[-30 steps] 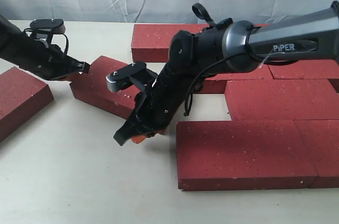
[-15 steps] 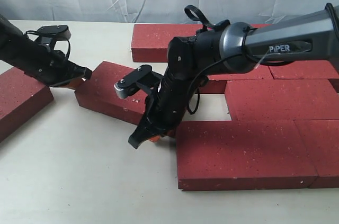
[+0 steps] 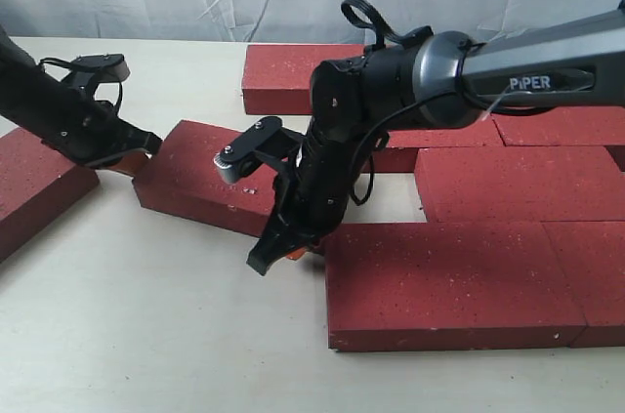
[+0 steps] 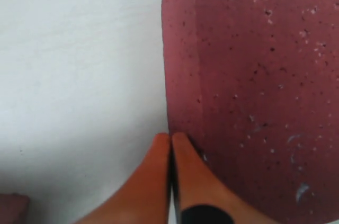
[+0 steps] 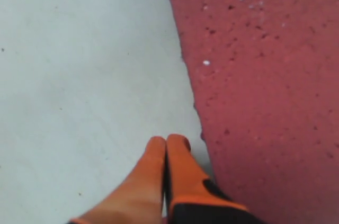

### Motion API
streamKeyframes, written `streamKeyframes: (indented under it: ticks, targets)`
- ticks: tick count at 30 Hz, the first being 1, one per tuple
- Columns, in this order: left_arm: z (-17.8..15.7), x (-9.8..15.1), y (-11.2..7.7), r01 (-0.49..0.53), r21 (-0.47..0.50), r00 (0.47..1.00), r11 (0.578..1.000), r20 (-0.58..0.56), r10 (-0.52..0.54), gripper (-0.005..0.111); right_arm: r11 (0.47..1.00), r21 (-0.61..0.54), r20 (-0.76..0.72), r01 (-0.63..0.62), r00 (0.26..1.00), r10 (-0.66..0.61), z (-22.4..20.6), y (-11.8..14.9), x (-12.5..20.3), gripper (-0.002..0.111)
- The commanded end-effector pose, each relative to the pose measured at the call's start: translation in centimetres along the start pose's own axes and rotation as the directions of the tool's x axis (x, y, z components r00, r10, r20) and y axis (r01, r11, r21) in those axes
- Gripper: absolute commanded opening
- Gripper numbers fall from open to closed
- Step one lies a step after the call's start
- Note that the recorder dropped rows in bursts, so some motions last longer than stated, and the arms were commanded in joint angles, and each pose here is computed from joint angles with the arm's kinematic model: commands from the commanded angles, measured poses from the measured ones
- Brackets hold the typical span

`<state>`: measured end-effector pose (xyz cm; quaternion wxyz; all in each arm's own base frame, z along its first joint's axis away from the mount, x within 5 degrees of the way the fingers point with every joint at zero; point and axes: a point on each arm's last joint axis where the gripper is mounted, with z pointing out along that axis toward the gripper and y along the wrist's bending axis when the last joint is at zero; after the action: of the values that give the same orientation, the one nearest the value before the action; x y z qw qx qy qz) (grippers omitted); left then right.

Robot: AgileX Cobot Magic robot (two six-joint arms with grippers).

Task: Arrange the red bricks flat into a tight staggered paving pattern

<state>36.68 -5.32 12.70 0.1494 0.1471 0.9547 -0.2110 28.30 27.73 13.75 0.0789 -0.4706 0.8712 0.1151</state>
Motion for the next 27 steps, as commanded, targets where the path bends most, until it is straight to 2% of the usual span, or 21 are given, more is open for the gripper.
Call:
streamKeyframes:
  ticks: [1, 7, 13, 18, 21, 24, 27]
  targets:
    - [0.1, 1.2, -2.0, 0.015, 0.168, 0.991, 0.986, -0.131, 0.008, 0.0, 0.999, 0.023, -0.002, 0.023, 1.0, -0.023, -0.6, -0.3, 0.0, -0.001]
    - [-0.3, 1.7, -2.8, 0.022, 0.239, 0.981, 0.971, -0.192, 0.025, 0.0, 0.995, 0.082, -0.033, 0.054, 0.998, -0.052, -0.7, -0.8, 0.2, -0.001]
    - [-0.5, 2.0, -2.9, 0.023, 0.259, 0.976, 0.966, -0.217, 0.035, 0.0, 0.989, 0.132, 0.03, 0.075, 0.996, -0.079, -0.7, -1.2, -0.4, -0.001]
    - [-1.3, 0.9, -2.5, -0.021, 0.158, 0.993, 0.987, -0.113, 0.039, 0.0, 0.993, 0.111, 0.066, 0.041, 0.997, -0.049, -0.7, -0.9, -0.7, -0.001]
    - [-2.6, 0.0, -2.6, -0.048, 0.097, 0.998, 0.994, -0.029, 0.051, 0.0, 0.992, 0.095, 0.064, 0.077, 0.994, -0.083, -0.9, 0.3, -0.9, -0.001]
    - [-2.8, -0.1, -2.4, -0.058, 0.063, 0.998, 0.996, -0.02, 0.06, 0.0, 0.991, 0.087, 0.074, 0.098, 0.992, -0.105, -1.7, 1.4, -1.1, -0.001]
    - [-2.8, 0.4, -1.6, -0.046, -0.025, 0.996, 0.999, -0.072, 0.044, 0.0, 0.989, 0.096, 0.069, 0.109, 0.991, -0.116, -1.8, 1.4, -1.1, -0.001]
